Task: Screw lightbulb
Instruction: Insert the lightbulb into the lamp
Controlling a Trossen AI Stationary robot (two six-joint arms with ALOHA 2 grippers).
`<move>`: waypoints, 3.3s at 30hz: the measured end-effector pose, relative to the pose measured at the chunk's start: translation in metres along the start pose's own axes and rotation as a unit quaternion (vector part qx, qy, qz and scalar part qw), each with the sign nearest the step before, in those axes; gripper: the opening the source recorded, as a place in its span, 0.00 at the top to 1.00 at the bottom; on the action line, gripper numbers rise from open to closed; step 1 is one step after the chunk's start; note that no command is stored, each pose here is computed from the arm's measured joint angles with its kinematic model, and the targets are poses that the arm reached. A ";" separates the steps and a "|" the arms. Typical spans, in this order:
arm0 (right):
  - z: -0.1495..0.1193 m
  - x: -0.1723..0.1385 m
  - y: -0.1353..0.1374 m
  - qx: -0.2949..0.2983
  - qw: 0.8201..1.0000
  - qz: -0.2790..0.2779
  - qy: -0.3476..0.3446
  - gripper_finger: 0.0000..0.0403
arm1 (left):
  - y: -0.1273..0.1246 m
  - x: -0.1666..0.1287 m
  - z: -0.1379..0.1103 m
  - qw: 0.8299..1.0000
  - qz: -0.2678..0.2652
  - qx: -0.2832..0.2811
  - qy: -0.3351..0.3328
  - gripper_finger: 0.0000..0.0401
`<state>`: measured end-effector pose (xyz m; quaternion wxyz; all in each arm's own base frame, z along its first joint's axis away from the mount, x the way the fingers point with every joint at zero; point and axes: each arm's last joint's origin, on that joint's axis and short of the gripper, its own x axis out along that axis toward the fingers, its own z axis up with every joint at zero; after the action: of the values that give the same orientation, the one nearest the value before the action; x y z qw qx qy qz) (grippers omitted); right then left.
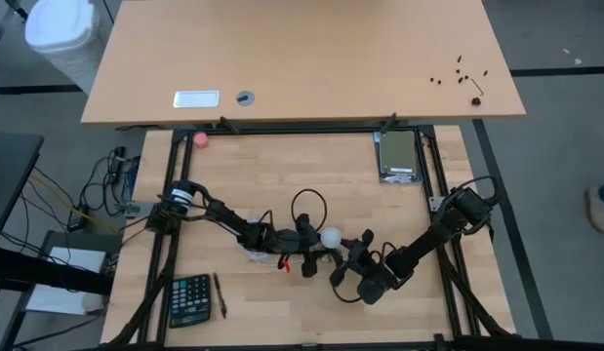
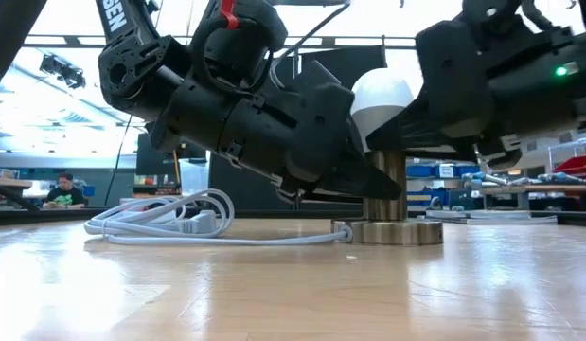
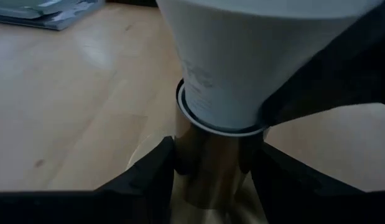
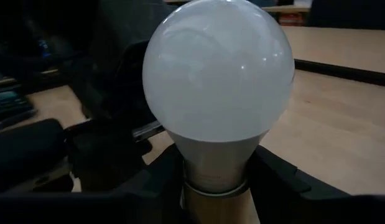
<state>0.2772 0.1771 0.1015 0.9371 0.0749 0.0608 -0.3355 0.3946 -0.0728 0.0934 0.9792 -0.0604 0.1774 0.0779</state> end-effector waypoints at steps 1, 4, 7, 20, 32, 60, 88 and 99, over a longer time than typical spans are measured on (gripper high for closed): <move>0.000 0.002 0.000 0.002 1.000 -0.004 0.000 0.59 | 0.000 0.000 0.000 1.000 0.007 -0.002 -0.001 0.51; 0.002 0.006 -0.001 0.003 1.000 -0.011 0.000 0.59 | 0.000 0.000 0.000 1.000 0.022 -0.006 -0.004 0.51; 0.002 0.008 -0.001 0.000 1.000 -0.014 0.000 0.59 | 0.000 0.000 0.000 1.000 0.023 -0.006 -0.004 0.51; -0.002 0.002 -0.004 -0.015 0.999 0.022 0.025 0.35 | -0.001 0.000 -0.001 1.000 0.008 0.003 -0.001 0.51; 0.009 -0.014 -0.019 -0.120 0.986 0.077 0.081 0.09 | -0.004 0.000 -0.001 0.998 -0.063 0.012 0.018 0.51; 0.037 0.018 -0.091 -0.083 0.875 0.475 0.053 0.17 | 0.000 -0.001 0.001 0.936 -0.347 0.022 0.061 0.51; 0.002 0.055 -0.054 -0.059 0.840 0.539 -0.003 0.27 | 0.001 0.000 0.002 0.941 -0.332 0.034 0.047 0.51; 0.004 0.054 -0.055 -0.056 0.840 0.540 -0.016 0.43 | 0.001 0.000 0.002 0.942 -0.331 0.034 0.048 0.51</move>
<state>0.2837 0.1006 0.0907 0.9733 0.0376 0.0141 0.2261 0.3951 -0.0716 0.0954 0.9413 -0.0862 0.1970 -0.2601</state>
